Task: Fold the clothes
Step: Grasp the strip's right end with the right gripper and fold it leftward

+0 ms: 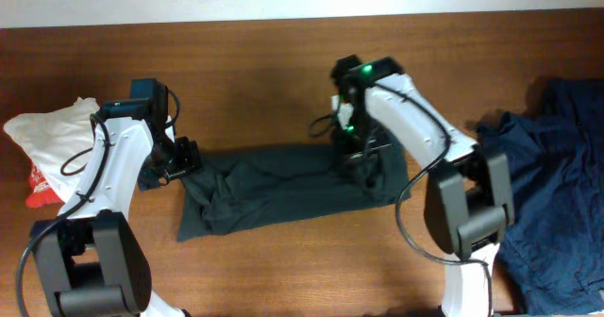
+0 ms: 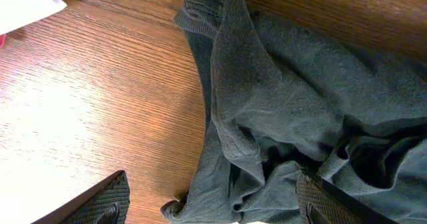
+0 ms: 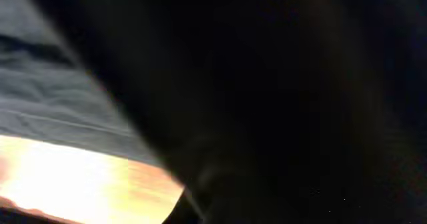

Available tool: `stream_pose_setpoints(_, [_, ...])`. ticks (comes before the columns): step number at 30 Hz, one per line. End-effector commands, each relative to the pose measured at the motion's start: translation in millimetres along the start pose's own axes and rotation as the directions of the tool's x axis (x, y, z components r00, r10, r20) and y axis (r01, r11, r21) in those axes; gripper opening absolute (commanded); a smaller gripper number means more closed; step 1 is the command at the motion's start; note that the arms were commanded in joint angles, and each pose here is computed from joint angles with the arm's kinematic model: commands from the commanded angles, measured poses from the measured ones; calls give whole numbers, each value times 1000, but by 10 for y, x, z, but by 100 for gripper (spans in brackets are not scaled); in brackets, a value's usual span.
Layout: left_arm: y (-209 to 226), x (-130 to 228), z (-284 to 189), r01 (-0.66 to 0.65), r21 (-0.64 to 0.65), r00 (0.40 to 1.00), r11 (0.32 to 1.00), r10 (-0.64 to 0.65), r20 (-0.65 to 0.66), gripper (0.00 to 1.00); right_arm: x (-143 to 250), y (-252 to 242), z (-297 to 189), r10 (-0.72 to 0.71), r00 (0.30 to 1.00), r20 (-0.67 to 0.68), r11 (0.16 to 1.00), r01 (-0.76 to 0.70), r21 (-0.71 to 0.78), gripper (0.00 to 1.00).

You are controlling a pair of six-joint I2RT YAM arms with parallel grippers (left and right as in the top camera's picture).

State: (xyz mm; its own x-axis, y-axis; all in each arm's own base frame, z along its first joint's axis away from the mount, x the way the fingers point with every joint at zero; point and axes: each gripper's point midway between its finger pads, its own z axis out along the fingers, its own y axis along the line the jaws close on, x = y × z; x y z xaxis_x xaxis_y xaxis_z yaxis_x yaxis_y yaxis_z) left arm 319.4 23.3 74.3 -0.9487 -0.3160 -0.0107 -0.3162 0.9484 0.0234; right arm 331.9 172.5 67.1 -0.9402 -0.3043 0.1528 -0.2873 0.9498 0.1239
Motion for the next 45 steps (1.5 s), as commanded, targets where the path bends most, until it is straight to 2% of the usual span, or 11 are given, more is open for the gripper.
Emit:
stream_pose_setpoints(1, [-22,-47,-87,8,19,1000,1000,-9,26,79,-12,186,5,18,1000,8,1000,-18,-5,5])
stream_pose_setpoints(15, [-22,-45,-87,8,19,1000,1000,-9,26,80,-18,595,88,-43,999,11,995,44,-92,5])
stream_pose_setpoints(17, [-22,-46,-87,8,19,1000,1000,-9,26,80,-15,671,100,-63,998,17,994,64,-91,6])
stream_pose_setpoints(19, [-22,-46,-87,8,19,1000,1000,-9,26,80,-33,702,103,-71,997,28,993,73,-92,13])
stream_pose_setpoints(24, [-22,-46,-87,8,19,1000,1000,-9,26,80,-38,704,103,-71,997,30,993,74,-93,14])
stream_pose_setpoints(26, [-22,-47,-87,9,19,1000,1000,-9,26,80,-31,724,101,-72,997,27,992,74,-105,36])
stream_pose_setpoints(27, [-23,-48,-87,8,19,1000,1000,-9,27,80,-27,742,99,-72,997,25,991,75,-115,42])
stream_pose_setpoints(35, [-15,-21,-87,8,15,1000,1000,-9,16,81,-29,746,95,-81,996,26,989,84,-123,43])
stream_pose_setpoints(38, [-6,15,-76,8,12,1000,1000,-8,2,82,-49,592,98,-66,997,29,996,68,-62,43])
stream_pose_setpoints(39, [-1,31,-61,8,10,1000,1000,-8,-3,85,-43,536,95,-58,998,24,997,59,-46,42])
stream_pose_setpoints(45, [25,135,-12,7,0,999,1000,-7,-41,85,92,407,79,-29,999,-39,999,27,-37,43])
